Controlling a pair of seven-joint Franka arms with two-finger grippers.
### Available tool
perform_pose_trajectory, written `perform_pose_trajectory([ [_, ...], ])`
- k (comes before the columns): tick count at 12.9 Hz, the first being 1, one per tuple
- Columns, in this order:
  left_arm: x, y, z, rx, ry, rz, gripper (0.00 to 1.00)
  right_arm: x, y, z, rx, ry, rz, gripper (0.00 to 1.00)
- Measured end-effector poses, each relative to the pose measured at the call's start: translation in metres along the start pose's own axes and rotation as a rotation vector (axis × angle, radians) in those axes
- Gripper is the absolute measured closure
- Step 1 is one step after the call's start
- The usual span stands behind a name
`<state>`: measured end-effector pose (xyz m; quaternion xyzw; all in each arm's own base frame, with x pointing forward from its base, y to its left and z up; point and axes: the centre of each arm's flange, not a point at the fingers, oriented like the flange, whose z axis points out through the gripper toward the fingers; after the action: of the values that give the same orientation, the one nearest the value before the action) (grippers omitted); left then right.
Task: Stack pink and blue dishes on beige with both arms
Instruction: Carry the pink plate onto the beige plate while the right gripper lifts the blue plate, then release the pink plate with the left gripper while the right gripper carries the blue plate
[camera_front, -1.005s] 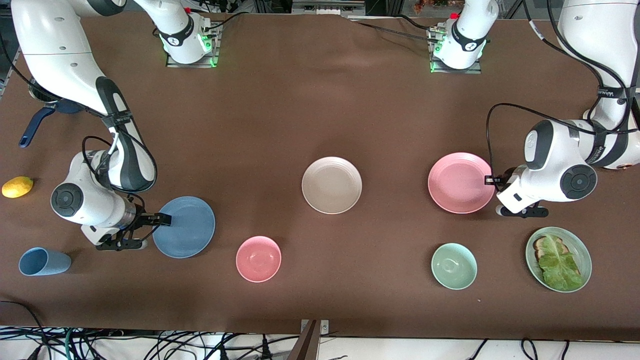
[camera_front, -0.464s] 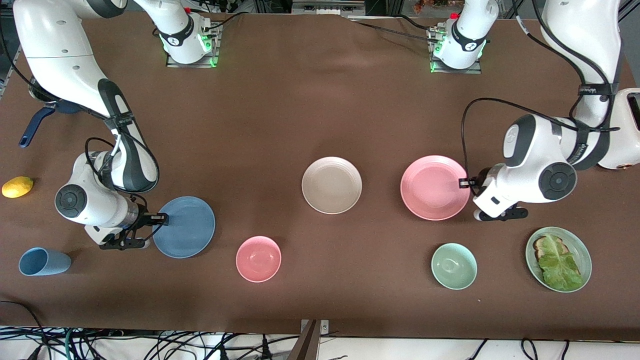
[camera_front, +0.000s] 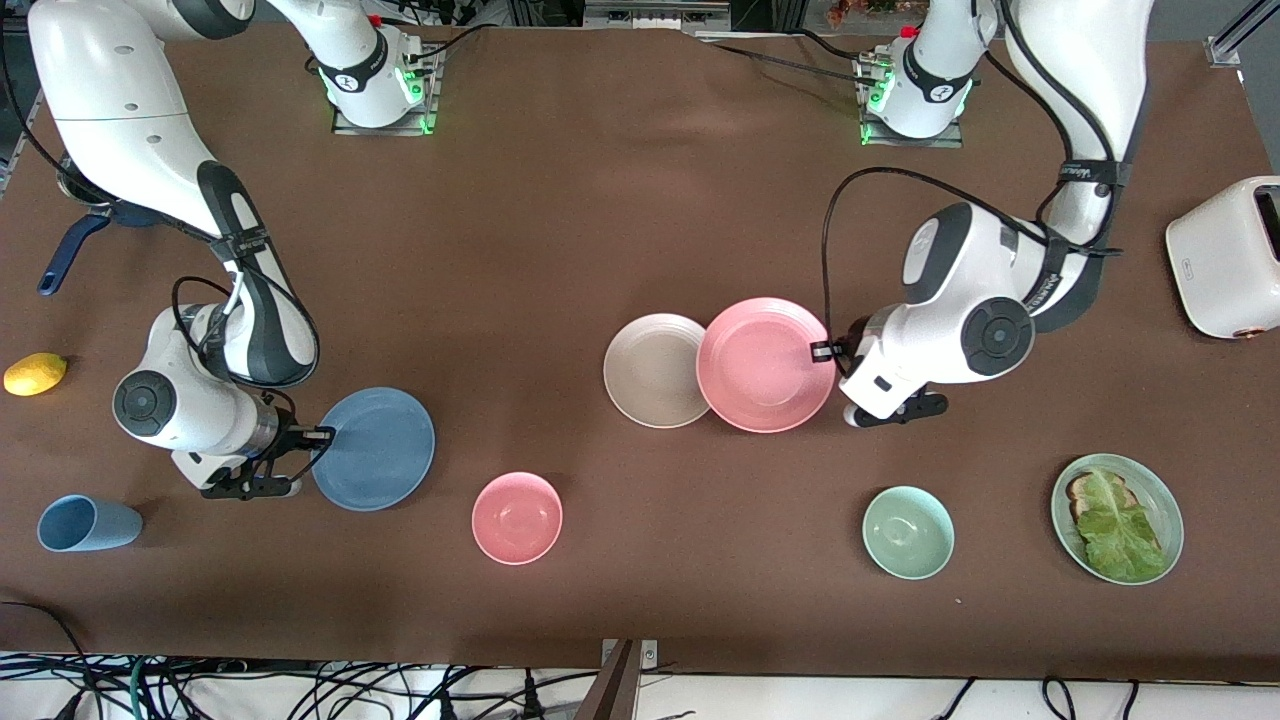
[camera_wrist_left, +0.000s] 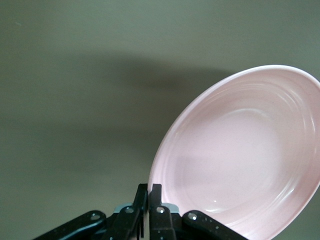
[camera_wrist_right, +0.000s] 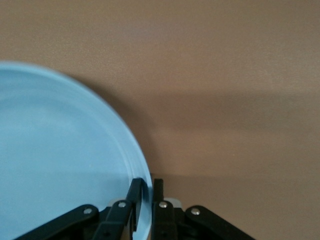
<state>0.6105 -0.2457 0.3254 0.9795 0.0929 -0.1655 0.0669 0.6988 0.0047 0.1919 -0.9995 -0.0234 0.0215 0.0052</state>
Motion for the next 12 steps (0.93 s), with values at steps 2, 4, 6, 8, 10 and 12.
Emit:
perform_pose_trajectory([
  [2, -0.007, 0.043, 0.025, 0.017, -0.010, 0.016, 0.94, 0.001, -0.001, -0.006, 0.002, 0.007, -0.003, 0.92],
  [4, -0.003, 0.071, 0.046, 0.021, -0.010, 0.030, 0.94, 0.001, -0.001, -0.006, 0.002, 0.007, -0.007, 0.92],
  [6, 0.003, 0.088, 0.066, 0.016, 0.002, 0.040, 0.94, 0.003, -0.006, -0.012, 0.007, 0.019, -0.018, 0.92],
  [8, 0.006, 0.097, 0.082, 0.014, 0.009, 0.041, 0.94, 0.009, -0.019, -0.035, 0.016, 0.043, -0.035, 0.96],
  [10, 0.008, 0.098, 0.088, 0.016, 0.008, 0.041, 0.94, 0.007, -0.030, -0.071, 0.023, 0.034, -0.051, 0.96],
  [12, 0.009, 0.097, 0.085, 0.013, 0.014, 0.040, 0.78, 0.003, -0.037, -0.109, 0.043, 0.025, -0.048, 0.96],
])
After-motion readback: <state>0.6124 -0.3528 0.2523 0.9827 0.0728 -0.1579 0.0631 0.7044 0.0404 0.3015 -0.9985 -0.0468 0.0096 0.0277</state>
